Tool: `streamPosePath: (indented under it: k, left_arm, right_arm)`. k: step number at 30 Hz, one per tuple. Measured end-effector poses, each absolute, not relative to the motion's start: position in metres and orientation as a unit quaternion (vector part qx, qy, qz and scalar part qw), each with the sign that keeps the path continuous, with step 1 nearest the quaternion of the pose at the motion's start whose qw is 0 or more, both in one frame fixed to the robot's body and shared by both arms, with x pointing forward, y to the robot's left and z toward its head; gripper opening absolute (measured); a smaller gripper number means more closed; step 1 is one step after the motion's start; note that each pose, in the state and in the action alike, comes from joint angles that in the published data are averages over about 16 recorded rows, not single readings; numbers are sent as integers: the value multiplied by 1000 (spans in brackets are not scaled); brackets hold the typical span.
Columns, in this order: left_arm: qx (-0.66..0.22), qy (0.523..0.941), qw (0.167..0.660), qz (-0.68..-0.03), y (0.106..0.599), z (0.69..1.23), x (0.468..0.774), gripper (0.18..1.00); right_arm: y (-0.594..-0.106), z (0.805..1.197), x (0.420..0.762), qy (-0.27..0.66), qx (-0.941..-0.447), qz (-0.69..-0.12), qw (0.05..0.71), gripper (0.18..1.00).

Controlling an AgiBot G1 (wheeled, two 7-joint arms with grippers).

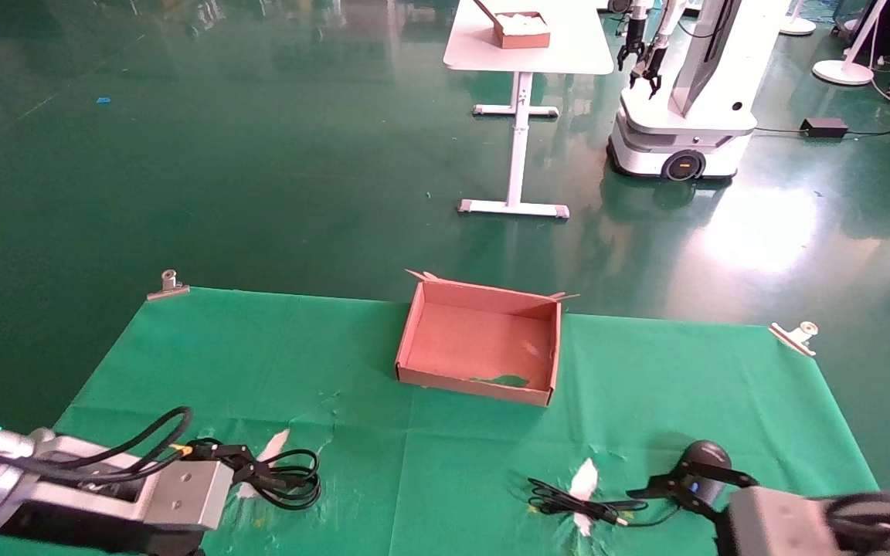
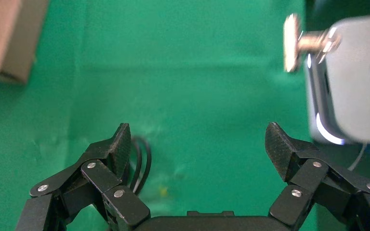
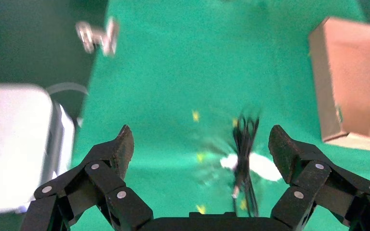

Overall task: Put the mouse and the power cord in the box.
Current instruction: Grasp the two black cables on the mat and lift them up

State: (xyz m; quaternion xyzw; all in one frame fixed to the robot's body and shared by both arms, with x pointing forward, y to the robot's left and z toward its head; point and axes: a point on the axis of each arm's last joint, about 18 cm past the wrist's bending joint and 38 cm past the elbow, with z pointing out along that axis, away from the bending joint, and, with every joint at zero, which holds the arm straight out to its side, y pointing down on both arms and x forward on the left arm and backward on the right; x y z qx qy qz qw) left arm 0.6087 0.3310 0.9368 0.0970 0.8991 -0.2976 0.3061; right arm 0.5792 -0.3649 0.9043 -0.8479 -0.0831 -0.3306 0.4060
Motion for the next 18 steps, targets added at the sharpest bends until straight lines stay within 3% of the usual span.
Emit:
streamPosePath:
  k: [10,18]
  left_arm:
    - [71,910,353,-204,340,927,677,1001]
    - [64,909,385,-145,346,918,706,1001]
  right_arm:
    - [-363,877,652,-75,-876,-363,310,1001]
    - [-351,862,682,-69,-880,-379,277,1001]
